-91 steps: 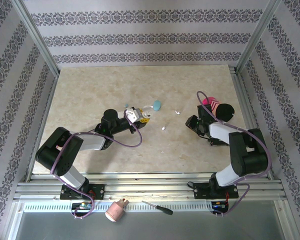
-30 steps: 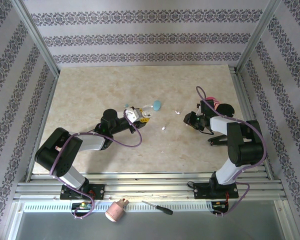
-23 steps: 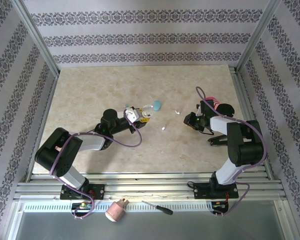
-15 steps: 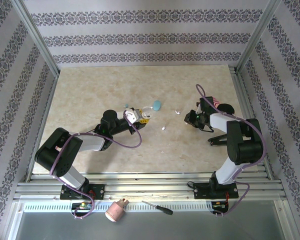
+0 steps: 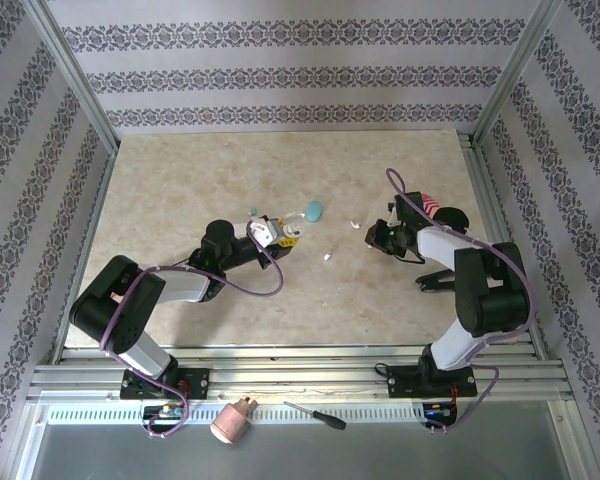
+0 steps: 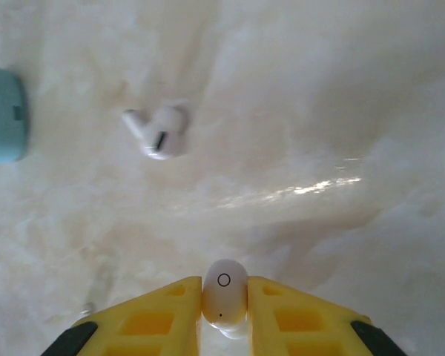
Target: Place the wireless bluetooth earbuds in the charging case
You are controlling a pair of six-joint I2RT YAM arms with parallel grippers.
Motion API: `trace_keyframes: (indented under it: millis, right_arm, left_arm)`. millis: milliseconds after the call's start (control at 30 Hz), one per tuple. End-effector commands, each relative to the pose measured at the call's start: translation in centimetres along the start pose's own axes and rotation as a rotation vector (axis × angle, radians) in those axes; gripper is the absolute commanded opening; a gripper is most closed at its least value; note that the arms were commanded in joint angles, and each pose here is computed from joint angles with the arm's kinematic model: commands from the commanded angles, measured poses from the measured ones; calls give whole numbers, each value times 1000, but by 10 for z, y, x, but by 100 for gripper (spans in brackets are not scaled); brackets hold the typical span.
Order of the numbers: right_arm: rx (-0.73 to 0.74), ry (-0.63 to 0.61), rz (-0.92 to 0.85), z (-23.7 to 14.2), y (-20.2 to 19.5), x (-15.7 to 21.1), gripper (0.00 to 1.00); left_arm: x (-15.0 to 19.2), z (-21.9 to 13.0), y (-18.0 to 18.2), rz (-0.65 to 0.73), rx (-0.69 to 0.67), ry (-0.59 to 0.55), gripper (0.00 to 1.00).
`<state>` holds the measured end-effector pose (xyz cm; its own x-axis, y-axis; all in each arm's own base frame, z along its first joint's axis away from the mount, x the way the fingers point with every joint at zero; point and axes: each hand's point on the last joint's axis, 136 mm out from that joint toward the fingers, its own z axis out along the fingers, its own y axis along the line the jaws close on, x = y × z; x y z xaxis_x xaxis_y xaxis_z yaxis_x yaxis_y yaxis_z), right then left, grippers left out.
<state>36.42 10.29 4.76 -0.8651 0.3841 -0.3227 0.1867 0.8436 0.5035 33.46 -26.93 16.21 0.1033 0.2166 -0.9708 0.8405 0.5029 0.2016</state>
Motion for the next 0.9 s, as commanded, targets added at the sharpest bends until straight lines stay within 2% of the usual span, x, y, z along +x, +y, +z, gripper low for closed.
trace_keyframes:
  millis: [0, 467, 567, 867]
  right_arm:
    - [-38, -27, -49, -18, 18, 2, 21]
    - [-379, -16, -305, -91, 142, 36, 22]
    - [-435, -6, -365, -101, 163, 43, 23]
    - [-561, 5, -509, -118, 210, 56, 22]
  left_arm:
    - [-14, 2, -1, 12, 2, -60, 23]
    - [-19, 9, -6, -50, 67, -61, 23]
    - [-18, 11, -9, -79, 95, -34, 23]
    - [-31, 7, -23, -142, 189, -62, 23]
